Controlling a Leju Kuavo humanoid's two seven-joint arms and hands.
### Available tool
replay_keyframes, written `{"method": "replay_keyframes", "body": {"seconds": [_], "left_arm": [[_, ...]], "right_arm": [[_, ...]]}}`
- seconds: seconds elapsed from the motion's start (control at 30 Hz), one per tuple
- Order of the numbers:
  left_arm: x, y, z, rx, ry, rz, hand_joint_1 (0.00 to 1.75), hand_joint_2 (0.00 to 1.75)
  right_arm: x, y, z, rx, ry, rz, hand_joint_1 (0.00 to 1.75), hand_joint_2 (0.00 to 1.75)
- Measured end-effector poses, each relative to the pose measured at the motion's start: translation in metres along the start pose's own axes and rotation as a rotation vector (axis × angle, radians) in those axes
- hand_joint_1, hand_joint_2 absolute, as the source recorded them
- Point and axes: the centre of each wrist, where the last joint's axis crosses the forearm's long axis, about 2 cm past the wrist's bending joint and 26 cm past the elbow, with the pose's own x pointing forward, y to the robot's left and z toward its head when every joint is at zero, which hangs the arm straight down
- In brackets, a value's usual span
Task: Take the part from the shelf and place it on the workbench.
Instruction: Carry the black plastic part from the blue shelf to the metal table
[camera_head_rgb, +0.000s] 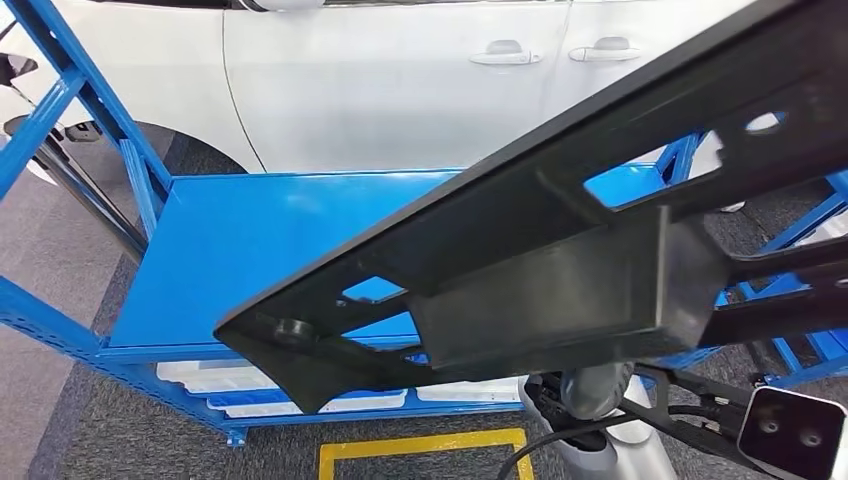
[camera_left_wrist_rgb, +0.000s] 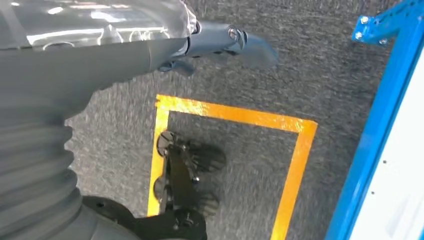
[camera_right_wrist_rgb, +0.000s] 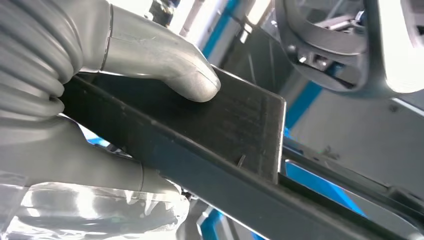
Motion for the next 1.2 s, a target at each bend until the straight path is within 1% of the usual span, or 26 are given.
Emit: {"method": "replay_keyframes", "body": {"seconds": [0.13, 0.2, 0.33, 0.43, 0.53, 0.67, 1.03, 1.13, 1.2], "left_arm": [[0.0, 0.0, 0.0, -0.007, 0.0, -0.014, 0.0, 1.75], [0.0, 0.0, 0.0, -0.009, 0.006, -0.016, 0.0, 1.75], [0.0, -0.001, 0.0, 0.01, 0.043, -0.009, 0.0, 1.75], [-0.004, 0.001, 0.002, 0.027, 0.073, -0.017, 0.0, 1.75], [-0.007, 0.002, 0.004, 0.032, 0.095, -0.027, 0.0, 1.75], [-0.008, 0.002, 0.004, 0.034, 0.102, -0.029, 0.0, 1.75], [-0.007, -0.001, 0.005, 0.055, 0.123, -0.06, 0.0, 1.75], [-0.008, -0.001, 0.005, 0.056, 0.125, -0.063, 0.0, 1.75], [-0.009, -0.001, 0.005, 0.055, 0.127, -0.067, 0.0, 1.75]], "right_arm": [[-0.014, 0.009, 0.014, -0.033, 0.094, -0.067, 1.75, 1.75], [-0.023, 0.016, 0.023, -0.041, 0.154, -0.132, 1.75, 1.75], [-0.044, 0.034, 0.047, -0.041, 0.245, -0.283, 1.75, 1.75], [-0.053, 0.041, 0.063, -0.054, 0.29, -0.327, 1.75, 1.75], [-0.056, 0.044, 0.073, -0.069, 0.32, -0.344, 1.75, 1.75], [-0.058, 0.046, 0.082, -0.087, 0.35, -0.351, 1.75, 1.75], [-0.058, 0.051, 0.092, -0.099, 0.388, -0.377, 1.75, 1.75], [-0.057, 0.05, 0.095, -0.102, 0.379, -0.356, 1.75, 1.75], [-0.056, 0.048, 0.094, -0.105, 0.364, -0.316, 1.75, 1.75]]}}
